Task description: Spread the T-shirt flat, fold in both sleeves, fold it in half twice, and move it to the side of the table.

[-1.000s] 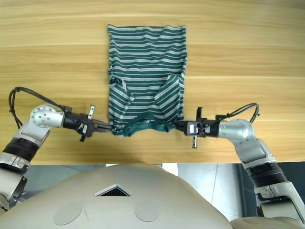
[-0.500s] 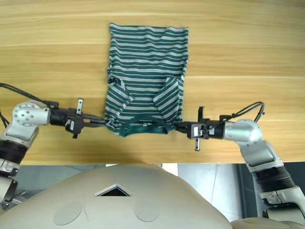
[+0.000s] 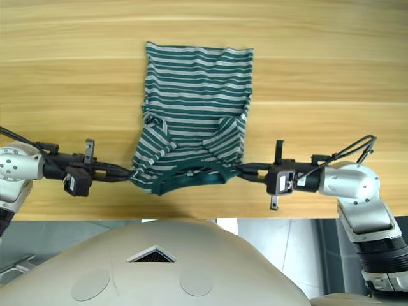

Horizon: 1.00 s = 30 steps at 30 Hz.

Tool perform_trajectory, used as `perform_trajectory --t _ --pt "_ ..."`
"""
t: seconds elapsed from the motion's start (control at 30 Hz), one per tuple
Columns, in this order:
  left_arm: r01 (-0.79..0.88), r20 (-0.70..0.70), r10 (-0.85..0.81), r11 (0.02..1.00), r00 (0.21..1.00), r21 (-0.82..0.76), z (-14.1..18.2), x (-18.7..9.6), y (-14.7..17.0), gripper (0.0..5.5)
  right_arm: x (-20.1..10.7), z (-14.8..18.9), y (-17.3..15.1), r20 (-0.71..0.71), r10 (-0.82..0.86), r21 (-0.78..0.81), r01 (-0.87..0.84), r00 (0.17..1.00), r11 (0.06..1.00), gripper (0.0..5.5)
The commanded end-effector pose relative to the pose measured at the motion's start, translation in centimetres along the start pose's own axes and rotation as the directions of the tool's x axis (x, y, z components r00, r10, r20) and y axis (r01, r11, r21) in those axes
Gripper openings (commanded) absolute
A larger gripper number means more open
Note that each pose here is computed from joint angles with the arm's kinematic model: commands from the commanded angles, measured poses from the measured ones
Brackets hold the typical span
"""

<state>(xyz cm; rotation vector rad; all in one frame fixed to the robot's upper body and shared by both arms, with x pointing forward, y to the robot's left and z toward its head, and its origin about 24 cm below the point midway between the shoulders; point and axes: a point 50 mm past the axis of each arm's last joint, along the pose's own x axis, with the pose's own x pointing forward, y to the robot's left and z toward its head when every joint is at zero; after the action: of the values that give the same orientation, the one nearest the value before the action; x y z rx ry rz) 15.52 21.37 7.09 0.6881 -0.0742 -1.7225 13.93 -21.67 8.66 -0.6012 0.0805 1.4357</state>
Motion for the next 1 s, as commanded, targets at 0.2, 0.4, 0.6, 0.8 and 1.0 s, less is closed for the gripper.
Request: perform_trajectory --t 0.2,0.4,0.6,0.8,1.0 --pt "0.003 0.118 -0.004 1.000 0.993 0.011 2.7 -1.1 -0.4 0.00 -1.1 2.6 0.5 0.114 0.016 -0.053 -0.010 0.993 0.999 0.05" --pt "-0.063 0.093 0.068 0.996 0.993 -0.057 1.4 -1.1 0.3 0.00 -1.1 2.0 0.4 0.088 -0.017 -0.046 0.021 0.996 0.999 0.05" --pt "-0.195 0.116 0.208 0.974 0.971 -0.116 -0.5 -0.4 2.8 0.00 -0.4 0.8 -1.8 0.035 -0.088 -0.068 0.090 0.996 0.994 0.05" --pt "-0.435 0.044 0.452 0.878 0.891 -0.200 -3.3 -0.4 8.1 0.00 0.2 -2.9 -7.1 -0.142 -0.359 -0.108 0.346 0.922 0.932 0.05" --pt "-0.606 -0.167 0.584 0.750 0.795 -0.265 -7.7 0.6 12.3 0.00 3.2 -6.0 -10.8 -0.281 -0.444 -0.169 0.411 0.851 0.896 0.05"
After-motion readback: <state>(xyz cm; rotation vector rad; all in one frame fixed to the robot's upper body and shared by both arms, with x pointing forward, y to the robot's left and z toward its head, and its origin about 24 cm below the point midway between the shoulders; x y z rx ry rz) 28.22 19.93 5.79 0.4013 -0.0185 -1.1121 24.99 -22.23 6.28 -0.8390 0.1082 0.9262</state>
